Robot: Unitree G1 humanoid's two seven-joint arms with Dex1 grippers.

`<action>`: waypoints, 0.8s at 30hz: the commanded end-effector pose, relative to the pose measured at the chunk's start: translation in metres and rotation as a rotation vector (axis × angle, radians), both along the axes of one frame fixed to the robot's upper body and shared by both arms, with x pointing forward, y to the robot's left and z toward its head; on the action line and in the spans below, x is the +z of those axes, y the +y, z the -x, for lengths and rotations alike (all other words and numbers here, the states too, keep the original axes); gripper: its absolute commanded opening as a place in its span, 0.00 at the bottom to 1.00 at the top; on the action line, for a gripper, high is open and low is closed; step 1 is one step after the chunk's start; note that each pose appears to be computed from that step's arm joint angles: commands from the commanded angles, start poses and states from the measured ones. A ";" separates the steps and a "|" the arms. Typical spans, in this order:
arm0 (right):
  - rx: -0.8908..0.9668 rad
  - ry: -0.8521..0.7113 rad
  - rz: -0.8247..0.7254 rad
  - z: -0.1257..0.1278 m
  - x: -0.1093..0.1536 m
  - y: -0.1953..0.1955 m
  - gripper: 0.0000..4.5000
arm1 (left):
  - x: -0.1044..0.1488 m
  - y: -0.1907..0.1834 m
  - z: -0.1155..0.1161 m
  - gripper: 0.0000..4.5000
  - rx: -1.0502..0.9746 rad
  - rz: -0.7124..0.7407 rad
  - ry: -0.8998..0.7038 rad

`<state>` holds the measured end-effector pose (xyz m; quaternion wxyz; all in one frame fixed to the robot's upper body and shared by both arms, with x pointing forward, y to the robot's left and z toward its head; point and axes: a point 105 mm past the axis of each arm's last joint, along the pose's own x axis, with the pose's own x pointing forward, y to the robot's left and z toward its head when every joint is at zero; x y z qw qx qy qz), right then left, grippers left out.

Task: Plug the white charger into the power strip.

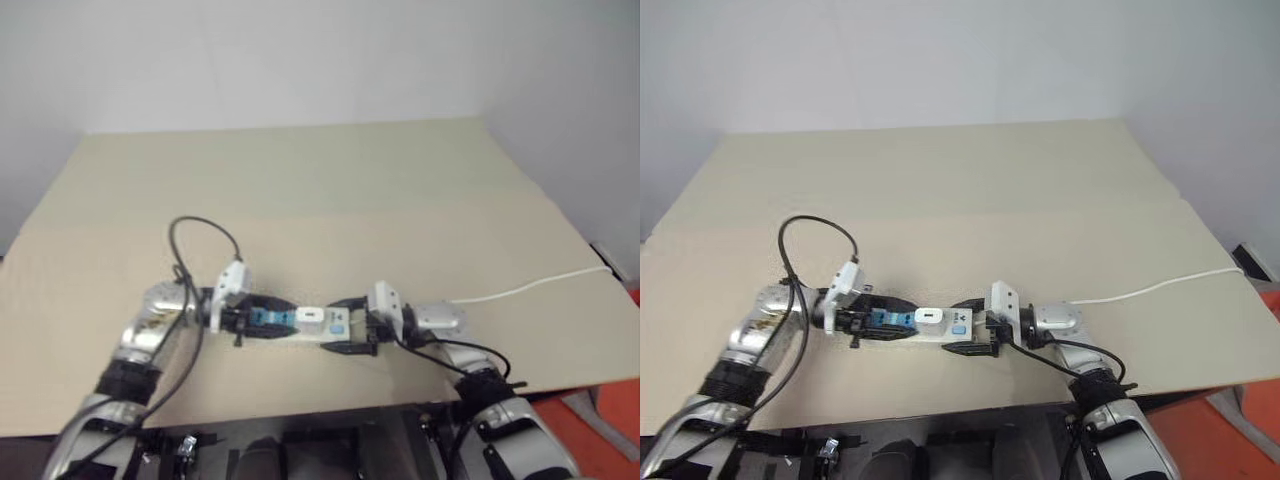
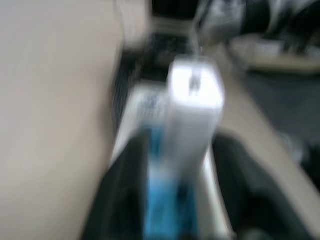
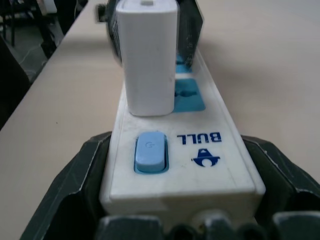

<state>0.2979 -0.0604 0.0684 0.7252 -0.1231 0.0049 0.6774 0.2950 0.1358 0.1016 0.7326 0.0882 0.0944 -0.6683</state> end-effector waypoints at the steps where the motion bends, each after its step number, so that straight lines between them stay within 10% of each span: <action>1: 0.019 0.029 0.043 0.006 -0.011 -0.001 0.77 | 0.015 -0.007 -0.002 0.77 -0.024 0.040 0.001; 5: 0.024 0.028 0.040 0.007 -0.011 0.000 0.77 | 0.047 -0.004 -0.006 0.99 -0.044 0.075 -0.033; 12: 0.036 0.004 0.043 0.007 -0.005 -0.002 0.99 | 0.105 0.020 -0.006 1.00 -0.066 0.032 -0.134; 24: -0.135 -0.198 0.077 0.025 0.076 -0.096 0.99 | 0.124 0.107 0.012 1.00 0.172 -0.186 -0.166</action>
